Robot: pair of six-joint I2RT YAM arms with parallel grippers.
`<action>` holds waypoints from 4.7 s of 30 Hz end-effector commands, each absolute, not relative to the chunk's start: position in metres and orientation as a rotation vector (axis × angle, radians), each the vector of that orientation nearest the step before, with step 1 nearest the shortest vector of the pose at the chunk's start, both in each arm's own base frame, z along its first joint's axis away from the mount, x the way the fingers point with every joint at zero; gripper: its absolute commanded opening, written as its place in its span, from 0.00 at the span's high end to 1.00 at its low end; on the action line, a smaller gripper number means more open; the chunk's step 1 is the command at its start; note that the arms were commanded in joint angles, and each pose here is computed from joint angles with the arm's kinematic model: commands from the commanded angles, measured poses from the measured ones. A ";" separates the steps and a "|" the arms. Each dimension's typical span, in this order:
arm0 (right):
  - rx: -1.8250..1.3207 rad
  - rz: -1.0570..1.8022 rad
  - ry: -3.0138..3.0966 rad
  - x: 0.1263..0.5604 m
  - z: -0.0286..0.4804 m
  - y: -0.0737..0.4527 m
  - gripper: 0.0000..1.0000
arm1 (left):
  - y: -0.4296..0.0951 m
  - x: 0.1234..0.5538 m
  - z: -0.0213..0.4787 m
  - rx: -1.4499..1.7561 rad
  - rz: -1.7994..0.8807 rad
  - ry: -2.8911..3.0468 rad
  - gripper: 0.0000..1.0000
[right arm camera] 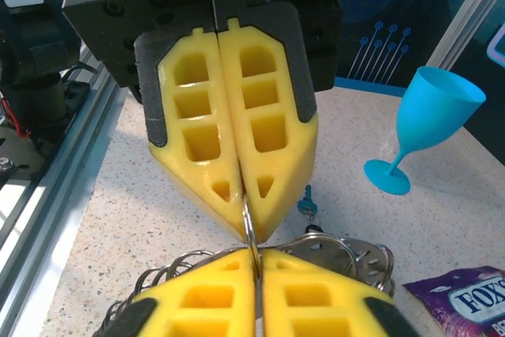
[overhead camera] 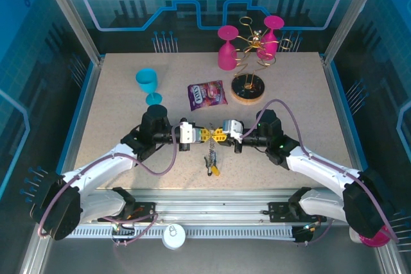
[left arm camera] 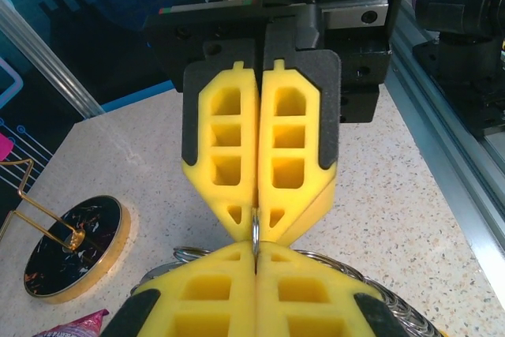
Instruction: Put the keys on the keyring
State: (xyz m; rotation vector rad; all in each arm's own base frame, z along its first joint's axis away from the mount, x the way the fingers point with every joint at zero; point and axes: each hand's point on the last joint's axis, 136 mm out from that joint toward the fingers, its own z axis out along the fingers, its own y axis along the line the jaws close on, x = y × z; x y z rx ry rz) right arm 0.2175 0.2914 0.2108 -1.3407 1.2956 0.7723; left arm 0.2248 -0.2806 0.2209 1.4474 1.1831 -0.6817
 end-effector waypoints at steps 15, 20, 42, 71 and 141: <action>-1.489 0.670 1.437 0.211 0.214 0.293 1.00 | -0.279 0.241 0.217 1.431 -0.633 1.276 0.83; -1.599 0.595 1.480 0.208 0.217 0.296 1.00 | -0.277 0.245 0.214 1.447 -0.596 1.304 0.86; -1.400 0.786 1.329 0.206 0.257 0.285 0.67 | -0.281 0.222 0.237 1.367 -0.727 1.129 1.00; -1.459 0.828 1.352 0.212 0.242 0.297 1.00 | -0.282 0.228 0.241 1.316 -0.752 1.150 0.71; -1.590 0.626 1.571 0.216 0.239 0.286 1.00 | -0.284 0.234 0.228 1.389 -0.745 1.297 0.91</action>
